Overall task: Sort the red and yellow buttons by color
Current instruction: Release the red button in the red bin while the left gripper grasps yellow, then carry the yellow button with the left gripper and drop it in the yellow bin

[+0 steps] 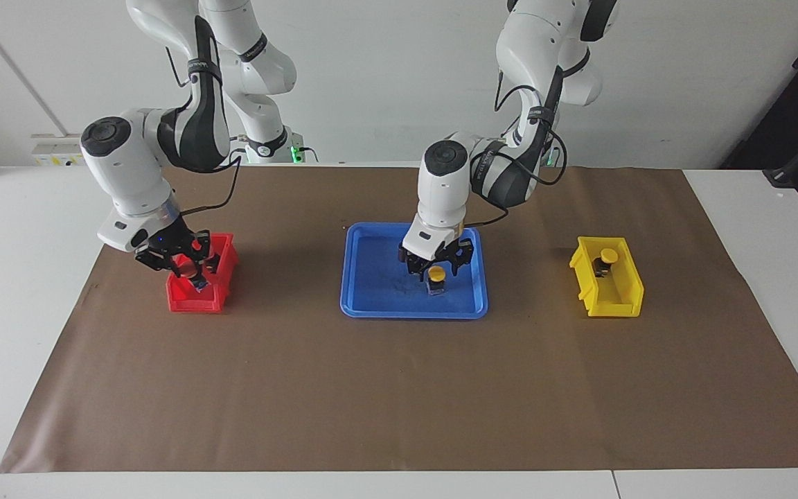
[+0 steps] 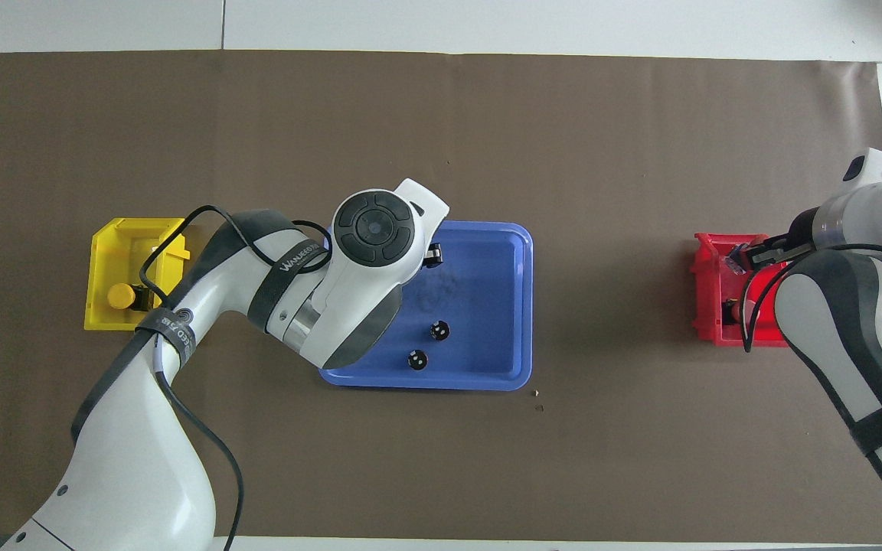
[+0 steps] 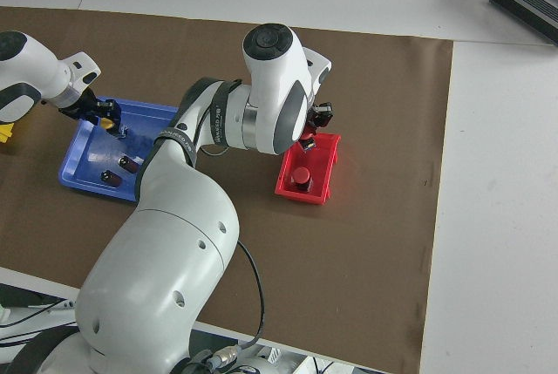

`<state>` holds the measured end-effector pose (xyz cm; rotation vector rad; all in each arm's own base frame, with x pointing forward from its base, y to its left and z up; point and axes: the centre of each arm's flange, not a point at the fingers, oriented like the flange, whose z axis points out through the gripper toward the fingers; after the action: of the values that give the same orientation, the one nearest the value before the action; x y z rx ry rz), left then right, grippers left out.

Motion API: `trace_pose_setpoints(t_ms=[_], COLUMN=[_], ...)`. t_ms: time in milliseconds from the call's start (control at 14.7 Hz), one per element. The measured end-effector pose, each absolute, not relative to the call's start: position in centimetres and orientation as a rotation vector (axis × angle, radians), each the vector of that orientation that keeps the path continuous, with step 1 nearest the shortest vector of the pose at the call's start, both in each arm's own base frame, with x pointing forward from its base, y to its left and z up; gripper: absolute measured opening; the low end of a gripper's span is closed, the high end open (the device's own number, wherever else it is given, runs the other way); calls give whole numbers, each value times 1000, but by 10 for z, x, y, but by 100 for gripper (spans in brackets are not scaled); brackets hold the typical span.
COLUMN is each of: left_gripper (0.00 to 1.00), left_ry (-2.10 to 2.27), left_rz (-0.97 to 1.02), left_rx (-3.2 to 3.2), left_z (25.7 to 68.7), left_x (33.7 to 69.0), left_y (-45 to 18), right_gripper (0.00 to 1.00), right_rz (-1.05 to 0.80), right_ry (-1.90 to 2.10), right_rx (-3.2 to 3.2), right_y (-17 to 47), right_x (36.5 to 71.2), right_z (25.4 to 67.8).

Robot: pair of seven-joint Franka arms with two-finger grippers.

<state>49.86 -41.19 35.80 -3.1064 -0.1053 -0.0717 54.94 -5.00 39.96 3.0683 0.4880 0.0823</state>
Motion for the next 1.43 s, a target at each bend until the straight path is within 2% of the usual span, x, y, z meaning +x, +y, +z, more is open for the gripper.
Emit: trace_pose_setpoints(t_ms=[68,136,409,614,750,955,1023,1159,1432], left_gripper=[45,41,41,41,41,41,41,41,41], left_ry=[-106,-109,-145,-196,-198,-104,-65,33,335], left_rz=[-70,-69,-56,-24,-7,21,23,25,54], left_rx=[-3105,-3104,-3086,-3055,-3040,-3040,-3045,-3052,-3041], left_z=[357,356,371,423,468,514,524,535,519], left_x=[499,499,509,532,548,574,583,597,608], left_y=[-412,-411,-404,-376,-331,-229,-191,-119,-24], right_gripper=[41,41,41,41,55,90,99,100,100], right_rz=[94,108,129,143,147,150,159,167,155], right_ry=[486,483,479,488,509,524,524,522,436], right_rx=[3067,3065,3062,3057,3052,3048,3046,3043,3062], right_y=[-51,-52,-53,-53,-54,-55,-56,-57,-53], right_x=[547,545,537,537,537,537,539,549,574], right_z=[394,386,370,368,367,369,372,394,480])
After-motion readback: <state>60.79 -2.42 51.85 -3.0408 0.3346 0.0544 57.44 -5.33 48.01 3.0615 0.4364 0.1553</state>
